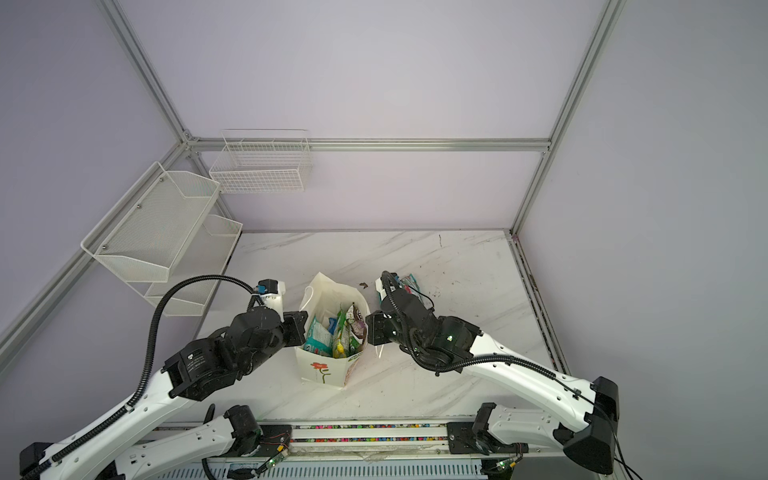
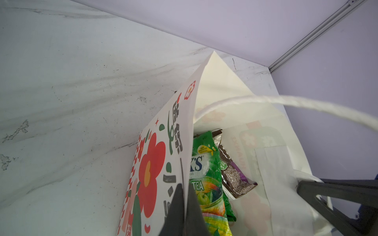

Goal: Place the snacks into the paper bag
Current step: 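Push the right gripper down into the paper bag to settle the snacks, then lift the right gripper out of the paper bag and draw it back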

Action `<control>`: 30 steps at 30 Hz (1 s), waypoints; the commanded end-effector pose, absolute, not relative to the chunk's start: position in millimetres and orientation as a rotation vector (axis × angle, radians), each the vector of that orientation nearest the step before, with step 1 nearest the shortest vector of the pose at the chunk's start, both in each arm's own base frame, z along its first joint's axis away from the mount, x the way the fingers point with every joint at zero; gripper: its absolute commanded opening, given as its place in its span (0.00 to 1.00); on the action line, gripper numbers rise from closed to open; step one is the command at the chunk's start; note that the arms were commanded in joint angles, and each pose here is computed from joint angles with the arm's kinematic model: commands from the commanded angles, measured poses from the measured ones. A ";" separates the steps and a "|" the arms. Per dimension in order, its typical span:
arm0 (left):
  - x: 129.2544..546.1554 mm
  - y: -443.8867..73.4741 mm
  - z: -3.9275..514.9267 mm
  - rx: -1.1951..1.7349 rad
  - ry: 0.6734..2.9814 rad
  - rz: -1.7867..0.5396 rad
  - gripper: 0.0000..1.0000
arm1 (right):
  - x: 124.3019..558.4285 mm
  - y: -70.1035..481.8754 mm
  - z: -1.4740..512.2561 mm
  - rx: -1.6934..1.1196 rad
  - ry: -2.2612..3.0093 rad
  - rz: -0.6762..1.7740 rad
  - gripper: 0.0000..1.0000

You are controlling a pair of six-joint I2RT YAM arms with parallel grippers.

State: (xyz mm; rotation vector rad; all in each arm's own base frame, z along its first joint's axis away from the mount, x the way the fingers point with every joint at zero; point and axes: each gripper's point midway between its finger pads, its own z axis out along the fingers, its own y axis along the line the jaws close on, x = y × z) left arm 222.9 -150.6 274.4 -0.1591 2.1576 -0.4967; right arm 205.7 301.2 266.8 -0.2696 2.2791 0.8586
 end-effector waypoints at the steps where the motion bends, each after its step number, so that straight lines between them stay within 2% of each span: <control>1: 229.7 -151.1 289.2 -0.193 2.090 -0.521 0.00 | 218.8 299.8 331.3 -0.214 2.075 0.941 0.00; 7: 229.5 -151.8 279.9 -0.194 2.108 -0.512 0.00 | 224.7 304.3 305.5 -0.211 2.133 0.910 0.00; 14: 229.7 -148.6 281.5 -0.199 2.100 -0.500 0.00 | 227.5 302.2 315.1 -0.196 2.109 0.920 0.00; 17: 230.0 -148.0 280.0 -0.199 2.104 -0.489 0.00 | 227.5 301.9 316.1 -0.195 2.109 0.921 0.04; 20: 230.5 -147.7 278.7 -0.200 2.106 -0.483 0.00 | 227.4 301.0 315.6 -0.194 2.107 0.920 0.12; 23: 231.3 -148.1 279.1 -0.198 2.107 -0.478 0.00 | 226.3 300.7 318.0 -0.208 2.097 0.923 0.34; 27: 233.0 -149.2 281.3 -0.195 2.106 -0.475 0.00 | 223.0 299.7 326.4 -0.222 2.078 0.946 0.53; 30: 234.2 -150.4 281.8 -0.193 2.108 -0.471 0.00 | 219.8 295.3 337.9 -0.221 2.050 0.967 0.61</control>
